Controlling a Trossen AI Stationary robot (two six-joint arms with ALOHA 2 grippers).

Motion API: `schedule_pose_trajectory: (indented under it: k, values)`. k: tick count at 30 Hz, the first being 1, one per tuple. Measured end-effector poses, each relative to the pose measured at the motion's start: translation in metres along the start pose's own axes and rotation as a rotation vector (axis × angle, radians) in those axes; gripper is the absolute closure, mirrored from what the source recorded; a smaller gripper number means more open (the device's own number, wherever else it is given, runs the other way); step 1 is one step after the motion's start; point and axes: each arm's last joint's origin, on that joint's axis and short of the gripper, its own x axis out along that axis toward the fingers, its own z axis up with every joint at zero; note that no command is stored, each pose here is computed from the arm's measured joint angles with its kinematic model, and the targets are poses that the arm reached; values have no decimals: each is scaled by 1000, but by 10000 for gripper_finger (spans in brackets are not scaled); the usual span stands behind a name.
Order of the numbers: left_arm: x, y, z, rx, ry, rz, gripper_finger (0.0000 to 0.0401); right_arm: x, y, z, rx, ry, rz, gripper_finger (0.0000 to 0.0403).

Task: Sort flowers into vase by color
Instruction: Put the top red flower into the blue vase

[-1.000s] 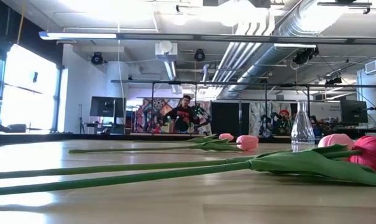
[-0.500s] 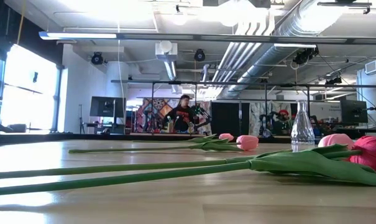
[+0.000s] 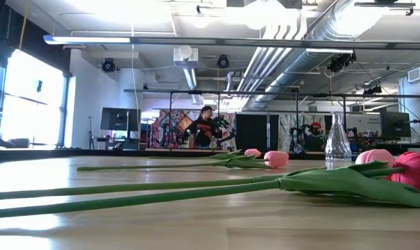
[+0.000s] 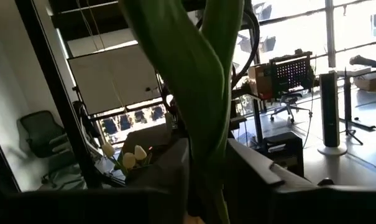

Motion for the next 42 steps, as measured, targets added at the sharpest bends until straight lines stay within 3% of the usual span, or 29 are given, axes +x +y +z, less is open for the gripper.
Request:
schedule_pose_trajectory:
  k: [4, 6, 14, 21, 32, 42]
  values:
    - [0, 0, -2, -9, 17, -1, 401, -1, -1, -2, 13, 26, -10, 375]
    - [0, -1, -3, -22, 35, -13, 400, 0, -1, -4, 14, 40, -17, 394]
    - [-1, -2, -5, -51, 60, -32, 328, -1, -3, -9, 42, 78, -71, 398]
    - [-24, 0, 16, -7, 37, -32, 268, -4, -6, -11, 48, 125, -108, 401]
    - [-68, 5, 45, 26, 48, -13, 272, -12, -10, -9, 51, 229, -151, 402]
    - [-114, 9, 64, 37, 101, 88, 273, -17, -11, -8, 47, 250, -133, 402]
